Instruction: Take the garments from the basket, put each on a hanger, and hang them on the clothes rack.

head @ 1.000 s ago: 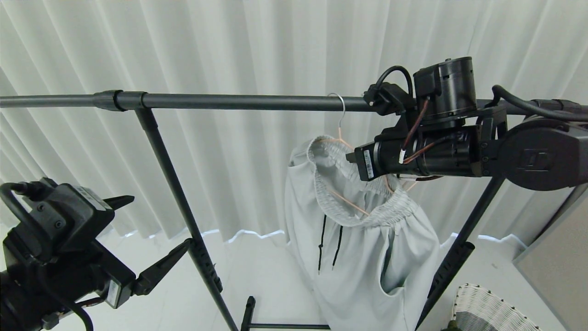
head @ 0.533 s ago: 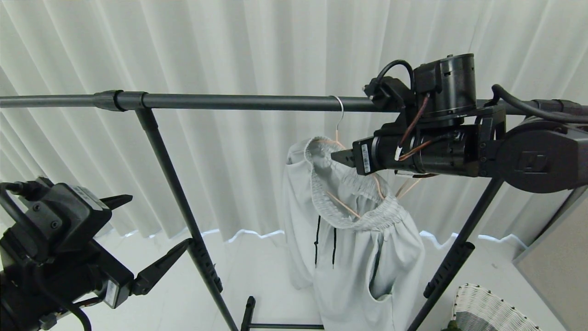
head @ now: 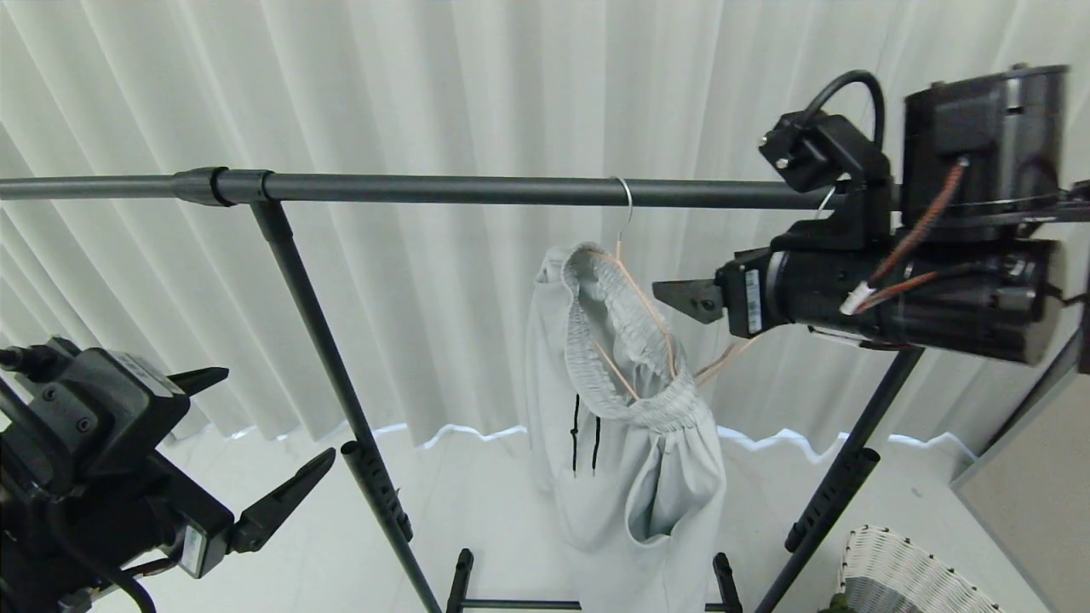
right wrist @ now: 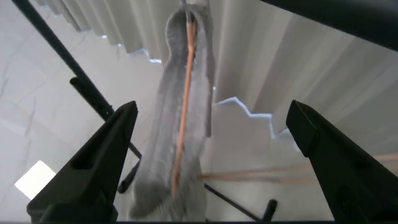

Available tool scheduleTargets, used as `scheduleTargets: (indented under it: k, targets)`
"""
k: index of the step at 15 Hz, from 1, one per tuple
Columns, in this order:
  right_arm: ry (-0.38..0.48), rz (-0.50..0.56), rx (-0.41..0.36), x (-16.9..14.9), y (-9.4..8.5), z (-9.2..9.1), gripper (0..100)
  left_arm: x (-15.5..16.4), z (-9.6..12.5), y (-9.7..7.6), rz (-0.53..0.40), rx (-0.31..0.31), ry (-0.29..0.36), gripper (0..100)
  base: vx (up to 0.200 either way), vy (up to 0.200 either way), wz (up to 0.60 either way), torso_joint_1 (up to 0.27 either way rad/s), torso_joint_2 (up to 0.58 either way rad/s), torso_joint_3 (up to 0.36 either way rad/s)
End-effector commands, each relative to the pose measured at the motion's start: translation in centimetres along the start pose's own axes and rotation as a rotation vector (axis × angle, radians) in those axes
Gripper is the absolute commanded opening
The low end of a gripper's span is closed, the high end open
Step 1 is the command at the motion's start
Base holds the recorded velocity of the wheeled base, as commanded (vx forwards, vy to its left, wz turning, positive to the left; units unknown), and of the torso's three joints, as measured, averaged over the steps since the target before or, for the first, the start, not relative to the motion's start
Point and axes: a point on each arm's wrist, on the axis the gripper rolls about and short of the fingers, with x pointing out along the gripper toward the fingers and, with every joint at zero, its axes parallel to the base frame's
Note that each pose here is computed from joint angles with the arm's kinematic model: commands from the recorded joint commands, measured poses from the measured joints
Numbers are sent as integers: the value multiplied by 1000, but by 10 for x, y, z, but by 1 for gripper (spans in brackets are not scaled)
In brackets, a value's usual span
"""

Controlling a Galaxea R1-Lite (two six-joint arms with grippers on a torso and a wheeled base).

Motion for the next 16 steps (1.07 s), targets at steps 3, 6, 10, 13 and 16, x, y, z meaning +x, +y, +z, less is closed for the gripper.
scheduleTargets:
  k: [3, 6, 10, 13, 16]
  targets:
    - [8, -197, -113, -117, -44, -41, 100, -5, -5, 11, 90, -19, 30, 100, 0, 0, 0, 0, 0, 0]
    - [101, -414, -137, -161, -72, -73, 100, -10, -15, 23, 196, -47, 94, 100, -133, 0, 0, 3, 0, 0]
    - [212, -680, -131, -183, -95, -103, 100, -15, -26, 36, 308, -78, 165, 100, -200, 0, 0, 2, 4, 1]
    - [251, -771, -126, -187, -104, -113, 100, -19, -32, 31, 314, -116, 178, 100, -200, 0, 0, 1, -1, 2]
    - [231, -782, -130, -186, -105, -114, 100, -22, -35, 28, 311, -115, 182, 100, -200, 0, 0, 6, 4, 4]
